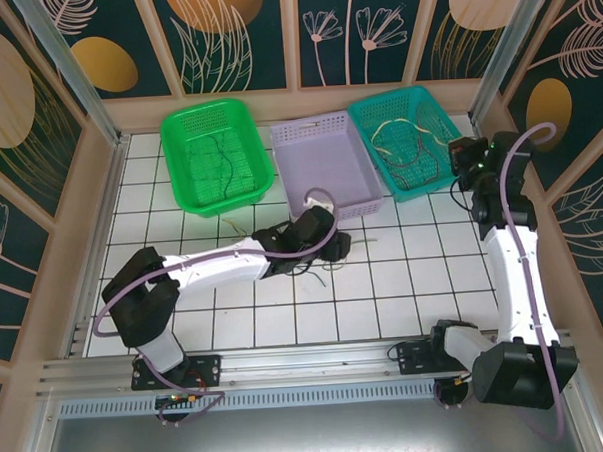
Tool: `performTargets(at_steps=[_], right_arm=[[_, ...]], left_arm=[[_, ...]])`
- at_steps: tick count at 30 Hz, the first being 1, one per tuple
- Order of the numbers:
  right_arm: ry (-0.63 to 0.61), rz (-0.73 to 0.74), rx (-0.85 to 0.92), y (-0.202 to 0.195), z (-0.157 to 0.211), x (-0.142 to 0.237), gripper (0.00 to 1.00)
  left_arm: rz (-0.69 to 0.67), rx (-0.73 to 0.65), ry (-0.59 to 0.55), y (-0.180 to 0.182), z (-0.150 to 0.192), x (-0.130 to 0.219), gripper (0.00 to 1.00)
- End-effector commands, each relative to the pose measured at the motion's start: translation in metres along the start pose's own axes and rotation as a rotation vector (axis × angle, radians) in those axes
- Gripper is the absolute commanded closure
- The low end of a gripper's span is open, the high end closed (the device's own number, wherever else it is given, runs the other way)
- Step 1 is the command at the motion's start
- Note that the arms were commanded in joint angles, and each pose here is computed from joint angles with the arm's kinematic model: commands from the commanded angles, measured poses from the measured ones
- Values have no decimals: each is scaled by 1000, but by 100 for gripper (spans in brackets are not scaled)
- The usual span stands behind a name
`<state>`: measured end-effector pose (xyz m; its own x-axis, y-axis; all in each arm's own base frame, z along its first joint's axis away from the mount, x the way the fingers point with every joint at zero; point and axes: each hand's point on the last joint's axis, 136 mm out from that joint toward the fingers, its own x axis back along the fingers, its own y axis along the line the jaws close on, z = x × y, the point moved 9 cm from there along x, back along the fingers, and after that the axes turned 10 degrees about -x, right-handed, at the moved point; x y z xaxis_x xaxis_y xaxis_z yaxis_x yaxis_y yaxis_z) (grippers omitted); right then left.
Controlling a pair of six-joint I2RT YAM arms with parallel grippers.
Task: Untangle the cables
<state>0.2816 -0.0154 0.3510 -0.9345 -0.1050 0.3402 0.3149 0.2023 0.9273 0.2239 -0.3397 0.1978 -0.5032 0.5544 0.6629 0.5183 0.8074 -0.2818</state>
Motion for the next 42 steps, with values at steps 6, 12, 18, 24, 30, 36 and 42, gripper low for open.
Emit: performTargets(at_steps=[6,12,18,24,30,36,42], right_arm=[[30,-30,84,9,28,-1,100],[41,13,58,4,52,-6,100],[71,25,19,1,65,-10,100],[90,28,12,1,72,-7,100],[97,25,10,2,73,-3,100],[52,1,71,15,63,0,100],[-71,-24,199,47,24,-15,100]], left_arm=[[216,333,-272,-9,-100,67,20],[380,548,-267,-17,-134,66,17],[379,590,-201,-21,-134,49,19],[375,599,-194,-21,-140,31,32],[354,593,-213,-15,-140,24,64],[231,468,-190,-4,-128,27,100],[131,107,-16,5,-80,21,100]])
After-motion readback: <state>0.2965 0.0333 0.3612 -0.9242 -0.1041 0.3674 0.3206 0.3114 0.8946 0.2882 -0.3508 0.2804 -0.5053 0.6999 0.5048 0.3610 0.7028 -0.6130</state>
